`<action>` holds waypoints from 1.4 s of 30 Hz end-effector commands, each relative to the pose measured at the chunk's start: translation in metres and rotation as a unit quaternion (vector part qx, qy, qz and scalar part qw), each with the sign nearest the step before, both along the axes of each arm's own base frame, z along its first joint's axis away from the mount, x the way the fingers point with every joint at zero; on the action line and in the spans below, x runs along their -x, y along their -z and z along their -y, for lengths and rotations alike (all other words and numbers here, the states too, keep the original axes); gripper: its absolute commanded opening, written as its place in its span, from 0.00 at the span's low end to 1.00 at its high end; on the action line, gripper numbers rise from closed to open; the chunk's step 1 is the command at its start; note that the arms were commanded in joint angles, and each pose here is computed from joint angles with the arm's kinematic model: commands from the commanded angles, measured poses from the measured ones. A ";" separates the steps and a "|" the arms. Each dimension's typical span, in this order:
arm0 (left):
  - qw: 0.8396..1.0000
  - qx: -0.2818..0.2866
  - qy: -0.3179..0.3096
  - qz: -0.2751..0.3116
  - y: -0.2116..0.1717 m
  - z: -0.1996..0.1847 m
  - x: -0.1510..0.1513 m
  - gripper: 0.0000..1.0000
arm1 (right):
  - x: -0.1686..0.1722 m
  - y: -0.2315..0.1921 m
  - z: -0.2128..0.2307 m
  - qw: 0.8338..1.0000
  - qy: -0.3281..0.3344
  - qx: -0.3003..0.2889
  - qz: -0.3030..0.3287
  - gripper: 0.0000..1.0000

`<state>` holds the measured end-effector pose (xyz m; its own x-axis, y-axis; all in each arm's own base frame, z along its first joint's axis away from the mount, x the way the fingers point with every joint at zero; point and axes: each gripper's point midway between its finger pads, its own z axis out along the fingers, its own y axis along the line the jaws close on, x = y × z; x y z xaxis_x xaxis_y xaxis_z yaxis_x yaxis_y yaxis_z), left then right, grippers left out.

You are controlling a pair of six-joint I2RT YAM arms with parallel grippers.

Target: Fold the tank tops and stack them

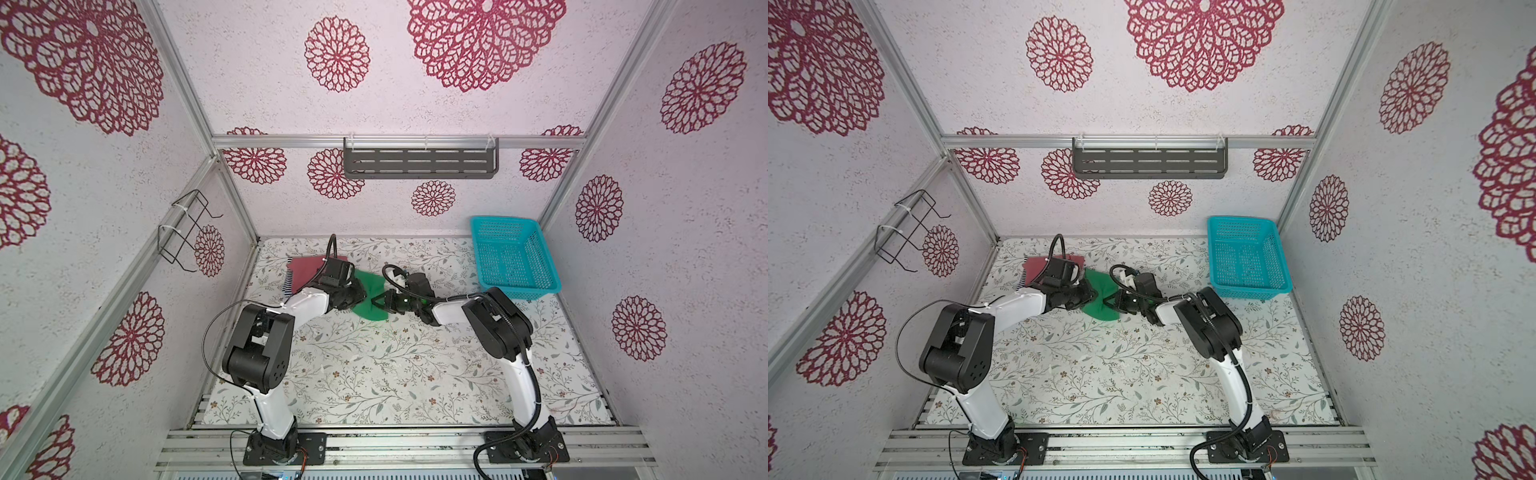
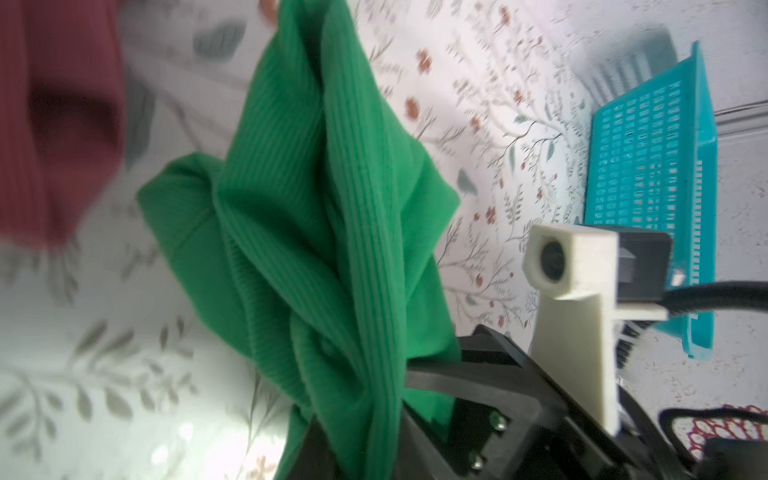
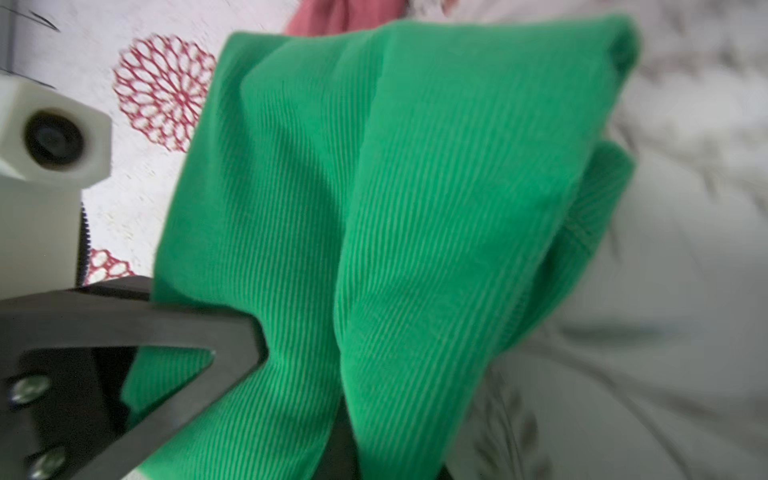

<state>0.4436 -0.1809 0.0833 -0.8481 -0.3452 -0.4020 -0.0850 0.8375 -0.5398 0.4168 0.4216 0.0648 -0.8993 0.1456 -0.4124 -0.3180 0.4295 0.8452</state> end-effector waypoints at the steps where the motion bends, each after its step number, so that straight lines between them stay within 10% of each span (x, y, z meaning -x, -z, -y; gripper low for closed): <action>1: 0.997 -0.024 0.066 0.004 -0.008 -0.003 -0.011 0.00 | -0.020 -0.055 -0.029 0.995 -0.003 -0.072 0.062 0.00; 15: 0.996 -0.050 0.049 0.059 -0.051 -0.071 -0.085 0.00 | -0.101 -0.088 -0.099 0.981 0.012 -0.168 0.100 0.00; 37: 0.999 -0.034 -0.014 0.026 -0.035 -0.152 -0.080 0.00 | -0.089 -0.081 -0.132 0.980 0.005 -0.172 0.095 0.00; 42: 0.999 -0.032 -0.004 0.021 -0.030 -0.151 -0.083 0.00 | -0.079 -0.097 -0.130 0.981 -0.018 -0.155 0.113 0.37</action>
